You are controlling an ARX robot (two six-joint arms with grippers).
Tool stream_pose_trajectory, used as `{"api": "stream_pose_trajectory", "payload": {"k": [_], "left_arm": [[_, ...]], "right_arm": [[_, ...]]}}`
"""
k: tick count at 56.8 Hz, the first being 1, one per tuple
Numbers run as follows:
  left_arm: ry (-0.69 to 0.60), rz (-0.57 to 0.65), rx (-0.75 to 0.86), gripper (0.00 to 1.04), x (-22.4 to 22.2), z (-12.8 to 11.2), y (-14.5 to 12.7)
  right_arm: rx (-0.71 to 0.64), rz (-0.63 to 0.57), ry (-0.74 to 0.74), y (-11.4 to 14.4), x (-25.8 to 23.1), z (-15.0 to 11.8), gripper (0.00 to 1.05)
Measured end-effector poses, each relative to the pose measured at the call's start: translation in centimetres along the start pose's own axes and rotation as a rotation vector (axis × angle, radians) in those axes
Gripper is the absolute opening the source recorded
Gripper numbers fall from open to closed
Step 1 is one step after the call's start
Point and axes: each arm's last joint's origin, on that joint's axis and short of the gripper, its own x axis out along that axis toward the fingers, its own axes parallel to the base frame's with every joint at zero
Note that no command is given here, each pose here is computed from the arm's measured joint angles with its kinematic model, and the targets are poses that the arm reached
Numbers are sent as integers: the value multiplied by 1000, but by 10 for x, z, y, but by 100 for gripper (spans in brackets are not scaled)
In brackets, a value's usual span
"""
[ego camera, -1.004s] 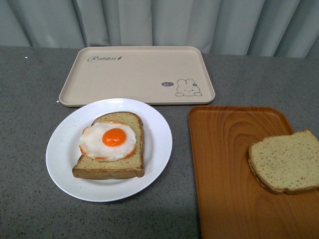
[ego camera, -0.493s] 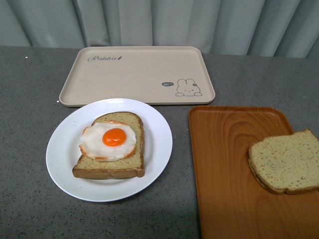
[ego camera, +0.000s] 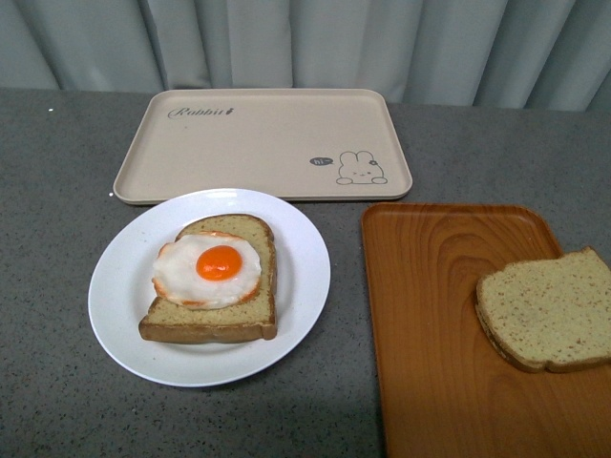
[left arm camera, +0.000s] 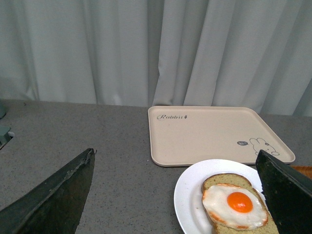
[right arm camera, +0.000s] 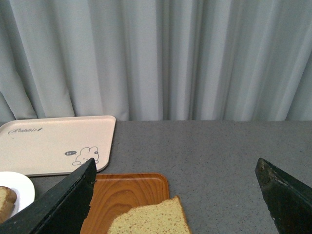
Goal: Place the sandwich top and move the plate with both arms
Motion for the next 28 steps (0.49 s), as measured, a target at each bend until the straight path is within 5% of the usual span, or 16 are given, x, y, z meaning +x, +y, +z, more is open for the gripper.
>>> {"api": "stream_pose_trajectory", "payload": {"k": [28], "left_arm": [[0, 0, 0, 98, 0, 0, 0]], "right_arm": [[0, 0, 0, 0, 0, 0, 96]]}}
